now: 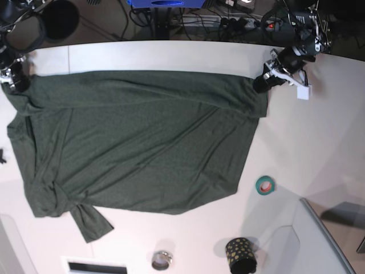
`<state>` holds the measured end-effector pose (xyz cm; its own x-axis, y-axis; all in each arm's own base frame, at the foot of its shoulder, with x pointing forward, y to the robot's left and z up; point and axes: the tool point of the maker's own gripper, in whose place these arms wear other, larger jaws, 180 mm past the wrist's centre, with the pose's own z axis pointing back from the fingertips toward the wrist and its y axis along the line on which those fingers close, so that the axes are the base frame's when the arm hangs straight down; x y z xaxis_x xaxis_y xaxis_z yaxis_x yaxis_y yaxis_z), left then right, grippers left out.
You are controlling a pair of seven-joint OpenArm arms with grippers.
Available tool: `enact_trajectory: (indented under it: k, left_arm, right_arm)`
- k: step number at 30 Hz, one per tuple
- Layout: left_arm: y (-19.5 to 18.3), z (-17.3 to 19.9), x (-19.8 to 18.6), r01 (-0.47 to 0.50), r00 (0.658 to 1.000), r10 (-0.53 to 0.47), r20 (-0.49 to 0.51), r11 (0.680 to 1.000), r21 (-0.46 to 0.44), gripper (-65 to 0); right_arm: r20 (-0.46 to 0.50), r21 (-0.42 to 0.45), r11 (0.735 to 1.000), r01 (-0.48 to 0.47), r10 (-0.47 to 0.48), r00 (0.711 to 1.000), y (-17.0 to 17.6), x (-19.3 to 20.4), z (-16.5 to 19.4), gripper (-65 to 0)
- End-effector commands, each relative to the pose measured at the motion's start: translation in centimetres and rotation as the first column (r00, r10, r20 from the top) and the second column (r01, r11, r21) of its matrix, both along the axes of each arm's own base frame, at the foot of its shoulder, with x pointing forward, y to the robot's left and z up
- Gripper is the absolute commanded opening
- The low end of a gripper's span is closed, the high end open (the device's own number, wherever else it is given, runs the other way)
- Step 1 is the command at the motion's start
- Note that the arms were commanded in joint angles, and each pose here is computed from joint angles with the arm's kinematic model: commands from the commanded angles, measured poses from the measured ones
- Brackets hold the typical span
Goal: Layout the t-shirt on the table in an organized manner, then fold the t-shirt properly
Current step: 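Lift the grasped shirt edge with the left gripper and pull it taut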
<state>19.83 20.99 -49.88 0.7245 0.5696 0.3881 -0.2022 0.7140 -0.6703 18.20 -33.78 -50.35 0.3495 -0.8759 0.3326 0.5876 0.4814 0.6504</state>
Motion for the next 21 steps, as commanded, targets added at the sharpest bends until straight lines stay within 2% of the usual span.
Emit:
enact_trajectory:
  k: [1,5,10,18,21]
  left_arm:
    - [0.0,-0.2,-0.3,0.015,1.0,-0.014,-0.021,1.0,0.015,-65.0]
    - [-0.9,2.3,0.4,0.098,0.994,-0.103,0.049,0.991,0.089,-65.0]
    - [-1.4,4.9,0.3,0.163,0.978,-0.183,0.102,0.971,0.172,-65.0]
    - [-0.6,6.5,-2.1,0.165,0.979,-0.189,0.079,0.956,0.241,-65.0]
    - [-0.6,7.3,-2.7,0.178,0.975,-0.206,0.083,0.948,0.265,-65.0]
  right_arm:
    - [-0.01,-0.027,1.0,-0.005,0.005,1.0,-1.1,0.1,0.5,-63.0]
    - [-0.03,-0.048,0.997,-0.056,0.055,0.998,-2.3,0.2,1.7,-64.4]
    - [0.012,-0.172,0.982,-0.081,0.085,0.996,-4.4,1.8,5.3,-64.4]
    - [-0.032,-0.232,0.956,-0.181,0.178,0.983,-3.9,1.7,8.0,-64.4]
    - [-0.05,-0.241,0.958,-0.154,0.146,0.988,-3.5,1.3,8.8,-64.4]
